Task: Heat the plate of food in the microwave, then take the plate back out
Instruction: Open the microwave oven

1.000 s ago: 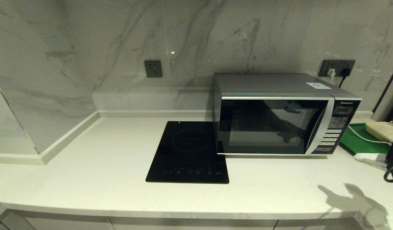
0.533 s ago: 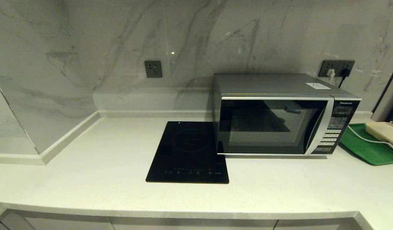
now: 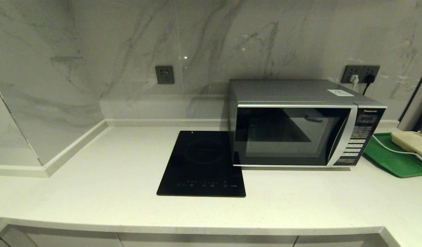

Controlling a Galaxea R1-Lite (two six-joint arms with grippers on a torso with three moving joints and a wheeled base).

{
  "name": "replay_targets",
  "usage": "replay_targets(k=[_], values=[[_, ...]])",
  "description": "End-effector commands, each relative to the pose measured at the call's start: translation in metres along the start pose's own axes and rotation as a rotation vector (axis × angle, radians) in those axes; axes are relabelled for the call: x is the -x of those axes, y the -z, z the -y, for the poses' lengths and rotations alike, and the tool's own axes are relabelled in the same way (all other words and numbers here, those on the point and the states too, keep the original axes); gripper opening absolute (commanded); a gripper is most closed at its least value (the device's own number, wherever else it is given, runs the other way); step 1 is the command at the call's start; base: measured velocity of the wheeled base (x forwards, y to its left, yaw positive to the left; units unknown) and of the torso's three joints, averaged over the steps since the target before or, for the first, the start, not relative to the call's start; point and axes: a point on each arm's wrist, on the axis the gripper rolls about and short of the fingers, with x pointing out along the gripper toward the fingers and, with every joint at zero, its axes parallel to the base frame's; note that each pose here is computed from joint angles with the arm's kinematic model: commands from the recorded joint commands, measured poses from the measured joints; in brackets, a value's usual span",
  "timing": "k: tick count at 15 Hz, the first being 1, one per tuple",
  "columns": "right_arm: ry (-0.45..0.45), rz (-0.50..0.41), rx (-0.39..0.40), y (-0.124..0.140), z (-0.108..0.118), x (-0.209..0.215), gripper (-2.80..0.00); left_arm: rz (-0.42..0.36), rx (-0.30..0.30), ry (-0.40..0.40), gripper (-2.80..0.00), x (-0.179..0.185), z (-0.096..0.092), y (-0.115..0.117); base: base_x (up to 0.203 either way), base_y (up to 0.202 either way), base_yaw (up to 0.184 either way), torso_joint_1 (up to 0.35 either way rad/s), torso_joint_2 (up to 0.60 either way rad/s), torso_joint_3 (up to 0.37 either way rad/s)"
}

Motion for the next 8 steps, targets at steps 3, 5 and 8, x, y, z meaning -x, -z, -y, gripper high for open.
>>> replay_targets(k=[3, 5, 8], values=[[0.106, 0.252, 0.113, 0.045, 0.009, 0.078, -2.8, 0.0, 0.001, 0.001, -2.8, 0.0, 0.0, 0.0, 0.0, 0.0, 0.0, 0.0, 0.0, 0.0], [0.147, 0.361, 0.067, 0.075, 0.018, 0.101, -2.8, 0.0, 0.001, -0.001, -2.8, 0.0, 0.0, 0.0, 0.0, 0.0, 0.0, 0.0, 0.0, 0.0], [0.151, 0.455, 0.042, 0.119, 0.017, 0.112, -2.8, 0.002, 0.001, -0.001, -2.8, 0.0, 0.0, 0.0, 0.0, 0.0, 0.0, 0.0, 0.0, 0.0]])
